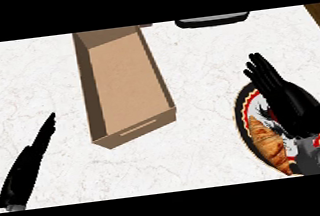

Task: Pick the tomato from the plate and place it in the cardboard box

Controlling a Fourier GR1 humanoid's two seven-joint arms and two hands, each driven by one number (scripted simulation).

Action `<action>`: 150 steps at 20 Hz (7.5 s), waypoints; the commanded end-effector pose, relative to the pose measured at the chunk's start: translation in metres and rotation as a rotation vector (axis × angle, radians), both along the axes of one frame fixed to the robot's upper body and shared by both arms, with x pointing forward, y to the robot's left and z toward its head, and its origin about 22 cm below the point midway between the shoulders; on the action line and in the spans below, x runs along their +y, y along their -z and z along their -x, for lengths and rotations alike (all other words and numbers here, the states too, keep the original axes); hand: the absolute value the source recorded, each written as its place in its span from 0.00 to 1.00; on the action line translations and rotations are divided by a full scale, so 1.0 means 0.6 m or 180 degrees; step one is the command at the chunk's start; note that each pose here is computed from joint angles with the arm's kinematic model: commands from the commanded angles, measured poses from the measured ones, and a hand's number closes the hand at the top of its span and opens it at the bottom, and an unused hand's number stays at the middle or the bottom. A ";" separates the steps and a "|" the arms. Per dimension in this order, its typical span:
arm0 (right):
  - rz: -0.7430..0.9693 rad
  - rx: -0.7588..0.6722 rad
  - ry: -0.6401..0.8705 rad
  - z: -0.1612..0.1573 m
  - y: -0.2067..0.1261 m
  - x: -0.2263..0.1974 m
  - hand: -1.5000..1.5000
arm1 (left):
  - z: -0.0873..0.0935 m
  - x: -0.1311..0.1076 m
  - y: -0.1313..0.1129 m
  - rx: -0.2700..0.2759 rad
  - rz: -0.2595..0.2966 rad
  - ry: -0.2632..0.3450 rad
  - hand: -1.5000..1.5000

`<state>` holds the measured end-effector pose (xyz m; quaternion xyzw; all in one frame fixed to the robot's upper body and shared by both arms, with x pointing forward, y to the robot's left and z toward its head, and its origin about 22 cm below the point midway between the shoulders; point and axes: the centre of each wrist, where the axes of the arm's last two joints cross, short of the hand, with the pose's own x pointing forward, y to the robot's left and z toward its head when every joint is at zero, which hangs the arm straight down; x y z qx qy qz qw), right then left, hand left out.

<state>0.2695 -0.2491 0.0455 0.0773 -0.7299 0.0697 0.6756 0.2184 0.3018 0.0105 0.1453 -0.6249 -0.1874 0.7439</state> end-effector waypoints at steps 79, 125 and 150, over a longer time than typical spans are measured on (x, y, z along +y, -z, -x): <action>0.3616 0.1008 -0.1281 -0.059 0.052 -0.177 0.00 | -0.032 -0.023 -0.014 -0.0342 0.0298 -0.0510 0.50; 0.3120 -0.0518 0.1661 0.052 -0.169 0.297 1.00 | -0.041 -0.015 0.002 -0.0292 0.0277 -0.0458 0.50; 0.3164 -0.0075 0.1451 -0.211 -0.231 0.423 1.00 | -0.051 -0.054 -0.008 -0.0349 0.0284 -0.0300 0.50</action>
